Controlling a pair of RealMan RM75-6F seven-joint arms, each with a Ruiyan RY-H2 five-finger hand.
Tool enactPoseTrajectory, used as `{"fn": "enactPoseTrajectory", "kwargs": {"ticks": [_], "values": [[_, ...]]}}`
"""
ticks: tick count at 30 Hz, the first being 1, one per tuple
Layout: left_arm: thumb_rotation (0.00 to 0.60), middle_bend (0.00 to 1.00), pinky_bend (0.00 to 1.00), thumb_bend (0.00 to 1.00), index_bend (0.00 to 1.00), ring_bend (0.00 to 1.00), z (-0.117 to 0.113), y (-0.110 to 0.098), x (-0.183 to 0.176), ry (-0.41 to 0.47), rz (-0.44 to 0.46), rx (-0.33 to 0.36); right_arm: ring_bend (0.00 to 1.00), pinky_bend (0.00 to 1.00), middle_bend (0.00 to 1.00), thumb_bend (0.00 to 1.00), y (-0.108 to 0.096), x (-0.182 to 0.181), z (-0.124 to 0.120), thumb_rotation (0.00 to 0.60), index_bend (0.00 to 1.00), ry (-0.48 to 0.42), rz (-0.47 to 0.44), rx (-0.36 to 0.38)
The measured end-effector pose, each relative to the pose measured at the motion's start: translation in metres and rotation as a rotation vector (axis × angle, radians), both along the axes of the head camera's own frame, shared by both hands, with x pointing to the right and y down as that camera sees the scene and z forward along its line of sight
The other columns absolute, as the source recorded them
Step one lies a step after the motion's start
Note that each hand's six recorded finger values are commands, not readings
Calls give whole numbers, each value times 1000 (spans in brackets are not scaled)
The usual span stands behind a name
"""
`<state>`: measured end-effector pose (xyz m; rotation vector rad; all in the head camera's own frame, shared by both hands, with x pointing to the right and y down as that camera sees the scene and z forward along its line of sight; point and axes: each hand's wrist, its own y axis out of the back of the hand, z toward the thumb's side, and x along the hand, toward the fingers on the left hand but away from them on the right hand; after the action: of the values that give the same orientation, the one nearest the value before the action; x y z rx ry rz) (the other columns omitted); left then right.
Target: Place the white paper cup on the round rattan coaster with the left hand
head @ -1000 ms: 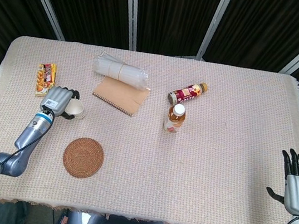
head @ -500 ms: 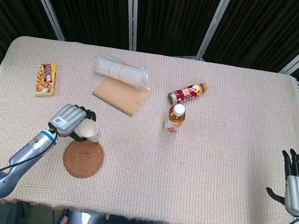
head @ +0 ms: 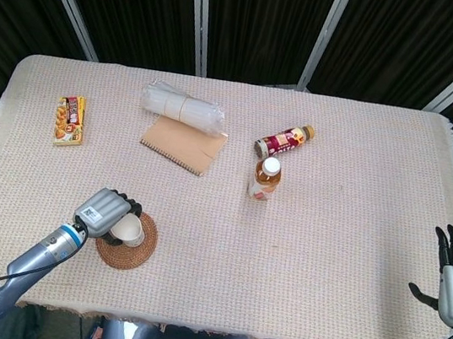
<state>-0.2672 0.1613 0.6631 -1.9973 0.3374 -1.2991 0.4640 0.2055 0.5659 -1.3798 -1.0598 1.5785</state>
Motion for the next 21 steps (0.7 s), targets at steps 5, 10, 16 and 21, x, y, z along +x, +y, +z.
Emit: {"fn": "enactPoseTrajectory", "kwargs": {"ticks": [5, 10, 16, 21], "values": [[600, 198, 316, 0, 264, 200, 0, 3, -2, -20, 27, 7, 0, 0, 0, 0, -1, 0, 0, 600, 0, -1, -1, 0], [600, 0, 24, 0, 0, 0, -7, 6, -6, -56, 64, 35, 0, 0, 0, 0, -1, 0, -1, 600, 0, -6, -1, 2], [600, 0, 0, 0, 0, 0, -33, 5, -15, -58, 44, 108, 0, 0, 0, 0, 0, -2, -4, 600, 0, -21, -7, 6], [600, 0, 0, 0, 0, 0, -64, -1, -38, -58, -52, 219, 0, 0, 0, 0, 1, -3, -4, 600, 0, -27, -14, 4]]}}
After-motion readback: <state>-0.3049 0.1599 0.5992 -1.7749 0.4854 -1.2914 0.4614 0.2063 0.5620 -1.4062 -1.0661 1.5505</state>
